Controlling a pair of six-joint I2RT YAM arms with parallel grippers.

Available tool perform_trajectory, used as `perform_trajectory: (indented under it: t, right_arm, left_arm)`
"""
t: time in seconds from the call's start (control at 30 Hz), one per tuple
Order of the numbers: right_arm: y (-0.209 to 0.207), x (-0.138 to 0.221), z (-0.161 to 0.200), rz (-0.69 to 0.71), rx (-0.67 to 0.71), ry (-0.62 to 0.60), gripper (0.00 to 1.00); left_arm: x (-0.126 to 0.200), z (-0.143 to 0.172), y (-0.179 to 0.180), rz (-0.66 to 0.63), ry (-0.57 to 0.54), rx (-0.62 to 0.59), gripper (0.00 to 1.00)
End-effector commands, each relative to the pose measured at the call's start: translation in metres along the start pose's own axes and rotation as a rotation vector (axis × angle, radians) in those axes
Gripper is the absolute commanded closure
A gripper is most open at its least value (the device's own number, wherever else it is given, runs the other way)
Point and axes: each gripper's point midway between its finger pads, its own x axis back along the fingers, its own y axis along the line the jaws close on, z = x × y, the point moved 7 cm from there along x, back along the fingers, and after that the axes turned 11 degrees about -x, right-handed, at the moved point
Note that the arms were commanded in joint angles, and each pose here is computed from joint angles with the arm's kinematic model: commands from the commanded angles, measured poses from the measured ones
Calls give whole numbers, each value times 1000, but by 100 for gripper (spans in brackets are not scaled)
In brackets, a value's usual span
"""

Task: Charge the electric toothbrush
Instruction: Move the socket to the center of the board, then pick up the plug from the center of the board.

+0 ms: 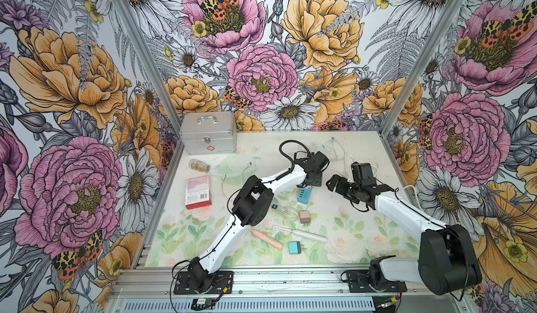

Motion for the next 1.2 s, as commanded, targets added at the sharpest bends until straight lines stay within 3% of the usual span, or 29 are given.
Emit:
perform_trajectory:
  t: [0.0, 0.17, 0.43, 0.53, 0.7, 0.83, 1.17]
  right_arm:
    - [3, 6, -3, 0, 17, -11, 0]
    - [4, 13, 2, -22, 24, 13, 0]
    - [-9, 26, 24, -24, 12, 67, 0]
    - [-14, 29, 28, -11, 10, 65, 0]
    - [-19, 33, 31, -18, 4, 57, 0]
    - [-26, 40, 31, 0, -20, 24, 0]
    - [-32, 44, 26, 11, -39, 12, 0]
  left_arm:
    - [29, -10, -3, 30, -26, 10, 21]
    - [69, 12, -7, -20, -45, -19, 15]
    - [108, 84, -34, -5, 19, -8, 14]
    - [108, 104, -50, 26, 61, -21, 14]
    - [103, 133, -44, -10, 119, 17, 15]
    - [110, 138, -31, -59, 85, 65, 16]
    - [93, 144, -30, -69, 139, 74, 19]
